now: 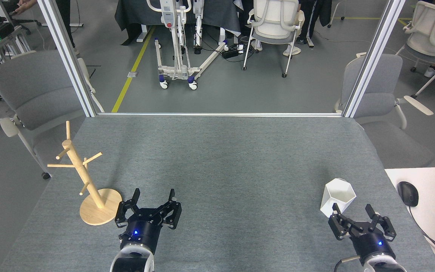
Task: Hang cup on storage rack
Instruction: 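Lift the white cup with the right gripper and raise it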
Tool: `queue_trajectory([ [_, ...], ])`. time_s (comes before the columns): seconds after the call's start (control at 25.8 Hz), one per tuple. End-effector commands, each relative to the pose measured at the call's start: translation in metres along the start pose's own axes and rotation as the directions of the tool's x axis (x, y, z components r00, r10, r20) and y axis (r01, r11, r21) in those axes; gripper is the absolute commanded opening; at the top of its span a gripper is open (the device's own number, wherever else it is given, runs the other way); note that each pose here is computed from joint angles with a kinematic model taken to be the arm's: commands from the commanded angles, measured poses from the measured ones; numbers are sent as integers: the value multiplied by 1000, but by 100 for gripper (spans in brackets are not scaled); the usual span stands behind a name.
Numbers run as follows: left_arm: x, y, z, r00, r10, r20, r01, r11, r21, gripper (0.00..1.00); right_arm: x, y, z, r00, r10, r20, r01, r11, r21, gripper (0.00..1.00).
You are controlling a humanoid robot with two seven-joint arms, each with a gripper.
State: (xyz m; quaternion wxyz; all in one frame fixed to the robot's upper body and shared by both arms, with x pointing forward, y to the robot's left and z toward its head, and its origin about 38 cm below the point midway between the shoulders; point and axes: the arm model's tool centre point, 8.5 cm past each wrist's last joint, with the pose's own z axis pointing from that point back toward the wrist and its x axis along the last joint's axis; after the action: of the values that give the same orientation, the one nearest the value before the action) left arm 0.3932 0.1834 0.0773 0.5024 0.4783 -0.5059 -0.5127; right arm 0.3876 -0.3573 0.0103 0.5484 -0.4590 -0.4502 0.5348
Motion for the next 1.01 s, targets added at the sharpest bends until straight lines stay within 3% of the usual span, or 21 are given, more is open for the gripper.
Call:
queue_trajectory([
  [0.0, 0, 1, 0, 1000, 1, -2, -1, 1000, 2, 99, -1, -2, -10, 1000, -9, -1, 9, 1000, 7, 100],
  [0.58, 0, 4, -1, 1000, 2, -5, -2, 1000, 19, 99, 3, 5, -20, 1000, -28, 6, 28, 999, 41, 100],
  [0.97, 1, 2, 0, 1000, 6, -3, -6, 1000, 14, 99, 5, -4, -34, 999, -42, 9, 41, 999, 33, 100],
])
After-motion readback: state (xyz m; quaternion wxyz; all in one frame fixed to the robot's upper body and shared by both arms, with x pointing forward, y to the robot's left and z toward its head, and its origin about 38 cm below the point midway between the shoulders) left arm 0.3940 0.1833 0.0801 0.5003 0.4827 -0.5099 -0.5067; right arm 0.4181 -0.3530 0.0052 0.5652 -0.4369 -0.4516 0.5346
